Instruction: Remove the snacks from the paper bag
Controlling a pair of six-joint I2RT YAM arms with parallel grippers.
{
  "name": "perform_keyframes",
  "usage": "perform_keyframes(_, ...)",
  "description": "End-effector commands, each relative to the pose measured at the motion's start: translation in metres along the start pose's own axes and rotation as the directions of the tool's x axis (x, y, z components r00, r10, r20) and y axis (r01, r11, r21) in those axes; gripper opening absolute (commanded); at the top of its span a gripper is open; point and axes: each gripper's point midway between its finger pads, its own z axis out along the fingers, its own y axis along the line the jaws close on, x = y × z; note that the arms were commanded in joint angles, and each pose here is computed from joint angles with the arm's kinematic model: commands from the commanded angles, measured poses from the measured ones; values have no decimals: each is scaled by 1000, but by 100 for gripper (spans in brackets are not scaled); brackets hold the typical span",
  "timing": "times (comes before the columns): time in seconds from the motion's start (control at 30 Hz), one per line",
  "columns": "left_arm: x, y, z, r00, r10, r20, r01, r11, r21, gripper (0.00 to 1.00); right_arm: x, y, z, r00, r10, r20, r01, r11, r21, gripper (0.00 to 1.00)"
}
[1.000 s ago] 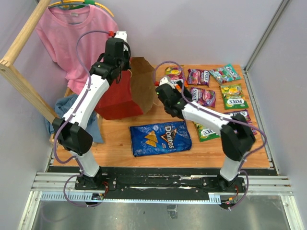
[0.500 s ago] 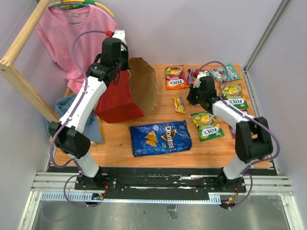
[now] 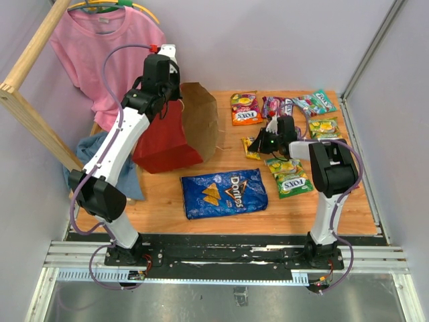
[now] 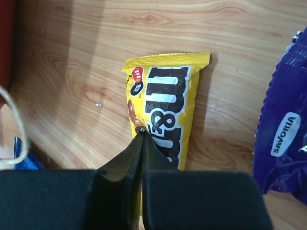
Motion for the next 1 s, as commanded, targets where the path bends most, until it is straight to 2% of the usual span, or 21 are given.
perform_keyframes(0.0,-19,4,-15,998,-2,65,1,1000,2,1,17,-11,7,997,71,-32,-71,997,-4,1)
perform_keyframes(0.13,-20,4,-16,998,-4,68,4,1000,4,1,-1,2,-7,999,32,-9,-32,999,-9,1)
perform_keyframes(0.33,-21,2,-18,997,-13,72,12,1000,19,1,-57,51,-47,990,-65,125,75,994,-75,1)
perform_keyframes(0.43,-23,-1,-20,997,-20,76,17,999,36,1,-76,64,-50,985,-86,151,105,988,-117,1)
perform_keyframes(0.53,-23,0,-23,997,-20,77,17,999,35,1,-85,56,-40,988,-63,144,82,988,-132,1)
perform_keyframes(0.63,-25,4,-27,996,-13,85,12,1000,16,1,-78,44,-22,993,-2,114,21,986,-165,1)
perform_keyframes(0.83,-23,6,-28,997,-7,82,6,1000,10,1,-18,6,20,983,185,7,-181,966,-184,1)
perform_keyframes(0.97,-21,5,-26,997,-6,77,5,1000,10,1,-5,0,23,976,217,-1,-213,961,-176,1)
